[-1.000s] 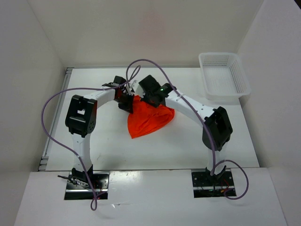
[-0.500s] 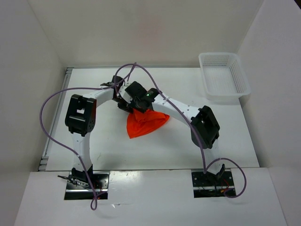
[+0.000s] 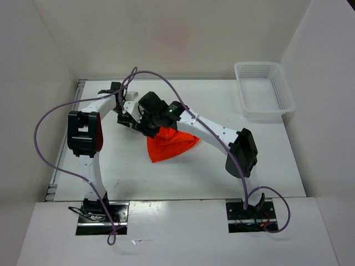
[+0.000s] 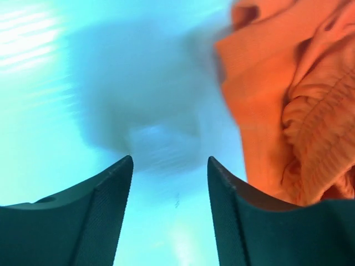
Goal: Fold and stack the shorts
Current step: Fold the shorts
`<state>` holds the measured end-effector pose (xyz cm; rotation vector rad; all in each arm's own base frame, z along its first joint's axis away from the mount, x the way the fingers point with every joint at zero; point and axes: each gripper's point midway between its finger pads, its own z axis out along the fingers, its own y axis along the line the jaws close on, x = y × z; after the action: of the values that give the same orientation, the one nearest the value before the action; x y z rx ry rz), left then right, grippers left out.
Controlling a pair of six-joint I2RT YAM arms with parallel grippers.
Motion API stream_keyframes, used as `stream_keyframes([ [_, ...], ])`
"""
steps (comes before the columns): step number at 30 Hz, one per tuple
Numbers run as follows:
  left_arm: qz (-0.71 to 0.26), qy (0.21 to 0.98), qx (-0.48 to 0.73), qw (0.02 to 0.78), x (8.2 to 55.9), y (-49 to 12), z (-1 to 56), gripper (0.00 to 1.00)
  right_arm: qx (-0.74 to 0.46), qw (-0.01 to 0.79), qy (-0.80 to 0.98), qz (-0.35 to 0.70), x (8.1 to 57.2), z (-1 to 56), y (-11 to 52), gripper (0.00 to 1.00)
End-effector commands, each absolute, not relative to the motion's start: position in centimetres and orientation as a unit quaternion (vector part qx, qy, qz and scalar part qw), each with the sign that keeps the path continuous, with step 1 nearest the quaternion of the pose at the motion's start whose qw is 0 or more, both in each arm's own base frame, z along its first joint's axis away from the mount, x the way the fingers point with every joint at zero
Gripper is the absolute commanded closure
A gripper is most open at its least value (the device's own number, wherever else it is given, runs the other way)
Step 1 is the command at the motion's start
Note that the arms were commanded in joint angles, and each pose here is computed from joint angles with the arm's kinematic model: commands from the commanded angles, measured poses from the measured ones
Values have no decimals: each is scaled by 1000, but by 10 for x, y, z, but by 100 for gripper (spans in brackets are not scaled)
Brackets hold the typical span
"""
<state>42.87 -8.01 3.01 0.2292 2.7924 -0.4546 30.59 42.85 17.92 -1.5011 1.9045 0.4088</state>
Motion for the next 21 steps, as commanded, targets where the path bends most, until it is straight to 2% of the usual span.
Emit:
stream_keyframes([
  [1,-145,961,94,216,448,-73,95,35,-557,384,722,146,320,221,417,47],
  [3,-148,953,99,246,456,-75,122,33,-539,412,727,110,333,235,398,47],
  [6,-166,937,120,283,463,-92,166,30,-519,411,747,63,348,222,353,47],
  [10,-230,912,173,293,452,-143,197,24,-482,386,787,15,369,177,287,47],
  [12,-246,905,205,279,438,-175,197,19,-464,371,805,-2,381,155,258,47],
  [14,-236,915,219,242,429,-193,166,19,-464,374,803,-6,389,149,250,47],
  [21,-193,935,234,186,416,-207,108,19,-442,356,823,-15,410,108,229,47],
])
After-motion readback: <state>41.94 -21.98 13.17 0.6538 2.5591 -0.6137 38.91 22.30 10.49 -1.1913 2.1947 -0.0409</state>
